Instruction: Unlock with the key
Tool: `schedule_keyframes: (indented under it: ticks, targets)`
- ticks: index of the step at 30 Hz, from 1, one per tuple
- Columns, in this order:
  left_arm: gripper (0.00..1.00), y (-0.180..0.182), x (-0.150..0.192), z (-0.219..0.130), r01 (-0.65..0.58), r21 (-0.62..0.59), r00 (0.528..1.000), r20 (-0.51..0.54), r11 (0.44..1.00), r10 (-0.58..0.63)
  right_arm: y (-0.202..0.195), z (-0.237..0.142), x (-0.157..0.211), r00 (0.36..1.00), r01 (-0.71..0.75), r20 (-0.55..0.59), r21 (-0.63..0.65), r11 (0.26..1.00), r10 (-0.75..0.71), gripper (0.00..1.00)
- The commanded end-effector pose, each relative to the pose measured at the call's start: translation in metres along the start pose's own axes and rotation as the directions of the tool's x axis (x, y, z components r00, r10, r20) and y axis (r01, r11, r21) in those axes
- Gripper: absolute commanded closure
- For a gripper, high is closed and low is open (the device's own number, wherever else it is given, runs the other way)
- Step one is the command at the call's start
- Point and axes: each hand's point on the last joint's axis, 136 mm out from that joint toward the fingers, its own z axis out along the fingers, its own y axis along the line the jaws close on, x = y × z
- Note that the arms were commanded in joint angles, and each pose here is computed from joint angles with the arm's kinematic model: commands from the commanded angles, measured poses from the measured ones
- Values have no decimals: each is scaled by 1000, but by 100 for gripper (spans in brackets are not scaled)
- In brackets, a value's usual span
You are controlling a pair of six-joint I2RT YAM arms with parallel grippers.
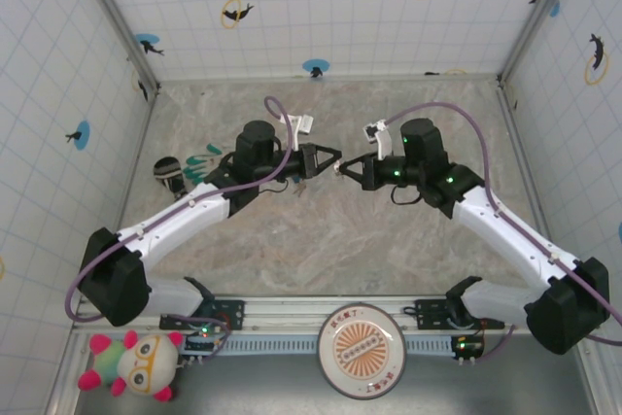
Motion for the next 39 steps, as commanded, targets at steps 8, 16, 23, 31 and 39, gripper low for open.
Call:
schedule_keyframes:
  ticks: [8, 16, 23, 31, 39]
  targets:
    - [100, -8, -20, -5, -10, -18, 997, 71, 1000, 11, -4, -18, -19, 987, 27, 158, 60, 998, -37, 65]
    - [100, -24, -42, -10, 5, 47, 988, 157, 999, -12, 2, -45, -50, 888, -60, 456, -16, 998, 60, 66]
    - [100, -34, -44, -14, 6, 96, 985, 173, 995, -23, 12, -38, -51, 868, -64, 483, -113, 992, 111, 57]
    - [100, -37, -42, -15, 11, 124, 984, 176, 992, -33, 26, -27, -59, 867, -40, 481, -196, 980, 132, 65]
    - [100, -36, -41, -17, 13, 121, 982, 188, 993, -36, 36, -17, -52, 890, -22, 438, -227, 974, 123, 68]
